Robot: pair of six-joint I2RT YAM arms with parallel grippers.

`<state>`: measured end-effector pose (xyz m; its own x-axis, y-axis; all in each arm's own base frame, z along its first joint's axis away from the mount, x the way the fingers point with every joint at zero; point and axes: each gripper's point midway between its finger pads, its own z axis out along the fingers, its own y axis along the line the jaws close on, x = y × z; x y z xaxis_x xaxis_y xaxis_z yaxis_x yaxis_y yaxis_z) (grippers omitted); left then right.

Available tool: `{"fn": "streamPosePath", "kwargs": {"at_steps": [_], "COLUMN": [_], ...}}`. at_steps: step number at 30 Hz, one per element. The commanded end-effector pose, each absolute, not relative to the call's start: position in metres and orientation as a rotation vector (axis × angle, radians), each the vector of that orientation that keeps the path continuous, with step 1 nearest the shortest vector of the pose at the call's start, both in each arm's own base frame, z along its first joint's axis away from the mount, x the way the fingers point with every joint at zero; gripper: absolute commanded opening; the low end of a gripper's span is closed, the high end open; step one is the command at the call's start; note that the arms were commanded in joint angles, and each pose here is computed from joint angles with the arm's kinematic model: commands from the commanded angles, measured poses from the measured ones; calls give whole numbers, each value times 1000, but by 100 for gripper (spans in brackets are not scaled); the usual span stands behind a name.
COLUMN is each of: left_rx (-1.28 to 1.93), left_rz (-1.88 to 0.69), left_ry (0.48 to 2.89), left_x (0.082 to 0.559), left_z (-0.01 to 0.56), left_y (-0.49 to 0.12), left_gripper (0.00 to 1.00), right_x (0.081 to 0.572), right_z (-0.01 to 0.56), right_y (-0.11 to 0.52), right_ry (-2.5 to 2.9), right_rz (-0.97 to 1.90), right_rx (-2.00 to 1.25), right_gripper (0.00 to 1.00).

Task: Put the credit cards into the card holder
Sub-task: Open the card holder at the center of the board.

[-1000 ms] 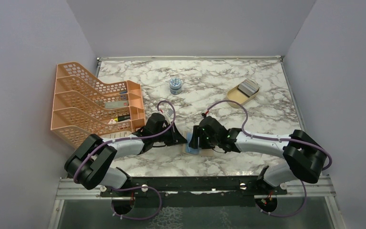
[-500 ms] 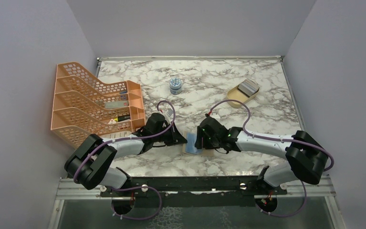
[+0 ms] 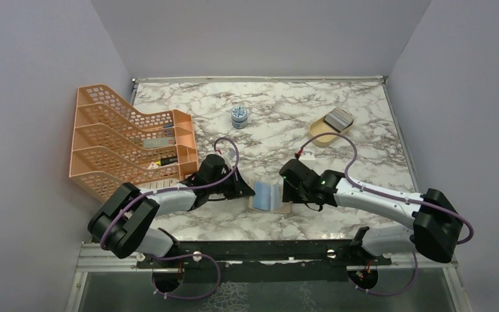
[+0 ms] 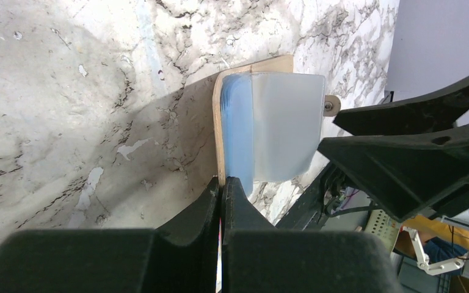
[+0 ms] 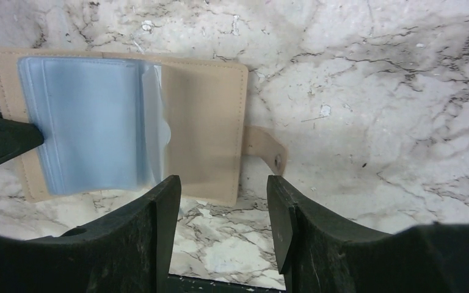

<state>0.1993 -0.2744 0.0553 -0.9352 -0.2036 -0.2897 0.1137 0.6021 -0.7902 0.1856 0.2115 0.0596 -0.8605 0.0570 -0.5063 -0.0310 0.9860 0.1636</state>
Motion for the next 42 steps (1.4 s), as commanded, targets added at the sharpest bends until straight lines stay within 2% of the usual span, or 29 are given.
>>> {"fn": "streamPosePath", "kwargs": {"at_steps": [1,5,10,13,15,18,24,27,31,35,38,42], "left_rx": [-65,-62,-60,-64,-66,-65,-75,-72,-54,-25,5,1], "left_rz": [-1272,-1280,-1284,-1283,-1284,-1279,-1253,-1253,-1279,-1283,-1269,-1239], "left_ry": [2464,2459,2457,2457,2457,2454,2467,2463,2454,2437,2434,2445], "left_x": [199,200,200,201,201,201,201,202,202,203,203,206], "left_z": [57,60,61,61,61,61,55,56,62,65,63,57], "left_y": [-275,-276,-277,-277,-277,-276,-274,-274,-277,-278,-278,-277], "left_gripper": [0,0,0,0,0,0,0,7,30,43,48,48], "right_x": [195,198,198,199,201,204,202,197,192,191,185,185], "right_z": [85,99,125,120,106,80,33,20,17,15,7,6], "right_y": [204,216,270,291,293,294,268,257,253,257,256,252], "right_ry": [2528,2529,2475,2457,2491,2540,2636,2659,2666,2648,2672,2676], "right_rz": [192,236,584,684,650,575,355,305,314,365,375,354], "right_rx": [64,78,-78,-129,-121,-168,-111,-92,-93,-106,-95,-84], "right_gripper": [54,51,48,41,33,28,25,24,24,24,24,24]}}
